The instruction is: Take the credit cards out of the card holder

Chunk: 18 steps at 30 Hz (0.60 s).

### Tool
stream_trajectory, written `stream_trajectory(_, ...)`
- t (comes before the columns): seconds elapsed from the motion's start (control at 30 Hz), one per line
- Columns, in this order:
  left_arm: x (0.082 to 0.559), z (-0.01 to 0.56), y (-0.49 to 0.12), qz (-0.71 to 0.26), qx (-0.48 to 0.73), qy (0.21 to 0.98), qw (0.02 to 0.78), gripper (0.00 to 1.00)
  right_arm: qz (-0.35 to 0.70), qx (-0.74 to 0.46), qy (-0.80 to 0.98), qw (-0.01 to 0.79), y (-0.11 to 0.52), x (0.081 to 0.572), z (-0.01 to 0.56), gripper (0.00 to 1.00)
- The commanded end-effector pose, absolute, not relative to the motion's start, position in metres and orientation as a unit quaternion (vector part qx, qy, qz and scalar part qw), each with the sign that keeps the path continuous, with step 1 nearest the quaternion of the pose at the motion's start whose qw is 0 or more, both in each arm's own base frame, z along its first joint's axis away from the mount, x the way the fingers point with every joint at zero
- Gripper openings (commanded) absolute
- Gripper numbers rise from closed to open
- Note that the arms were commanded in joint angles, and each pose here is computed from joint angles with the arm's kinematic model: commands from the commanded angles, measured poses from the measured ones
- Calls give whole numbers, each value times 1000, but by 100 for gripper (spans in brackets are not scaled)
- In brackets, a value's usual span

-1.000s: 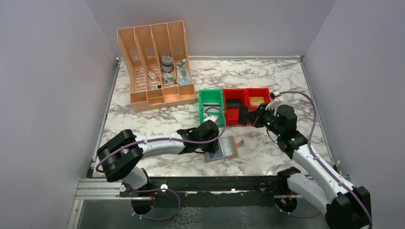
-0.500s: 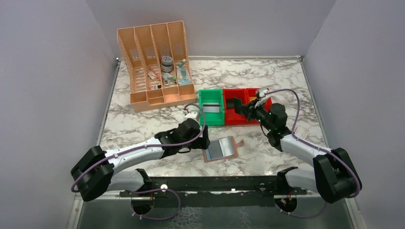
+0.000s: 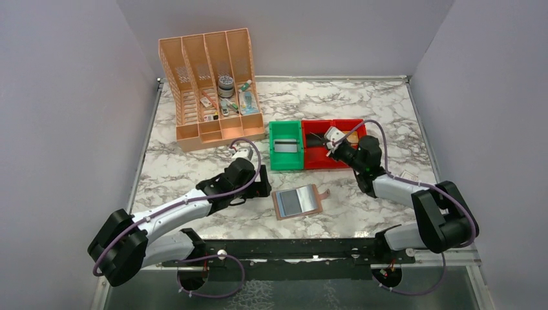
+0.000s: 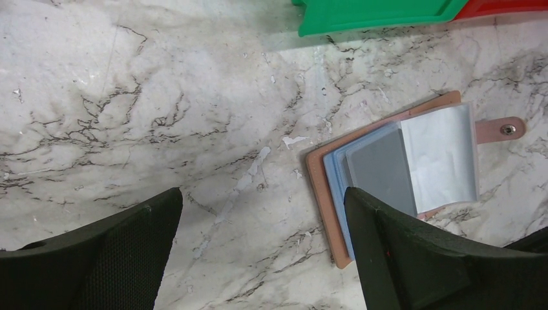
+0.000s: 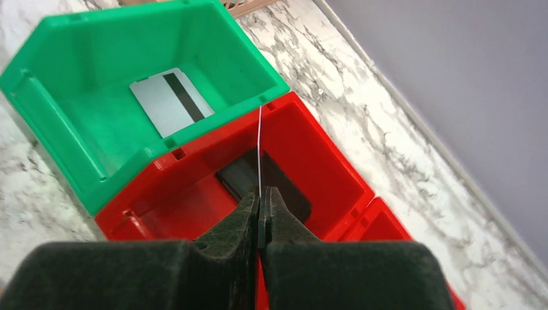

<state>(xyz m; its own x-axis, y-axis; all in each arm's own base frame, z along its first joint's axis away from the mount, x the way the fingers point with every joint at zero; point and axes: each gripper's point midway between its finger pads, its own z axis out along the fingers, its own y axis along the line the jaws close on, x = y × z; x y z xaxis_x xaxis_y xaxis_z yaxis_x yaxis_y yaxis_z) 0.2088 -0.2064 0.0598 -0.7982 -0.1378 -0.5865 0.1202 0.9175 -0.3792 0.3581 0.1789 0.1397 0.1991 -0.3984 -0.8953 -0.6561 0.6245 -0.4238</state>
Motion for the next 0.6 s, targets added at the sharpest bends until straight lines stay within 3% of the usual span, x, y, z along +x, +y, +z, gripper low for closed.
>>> stream_trajectory(0.0,209,71,-211,-227,3,917,330,99,52,-509,573,641,186,371,145,1)
stream_trajectory(0.2,209,71,-206,-216,2,919,330,99,33,-559,590,581,188,393,123,1)
stream_trajectory(0.57,216,87,-207,-217,-4,912,348,99,12,-586,598,547,182,398,109,1)
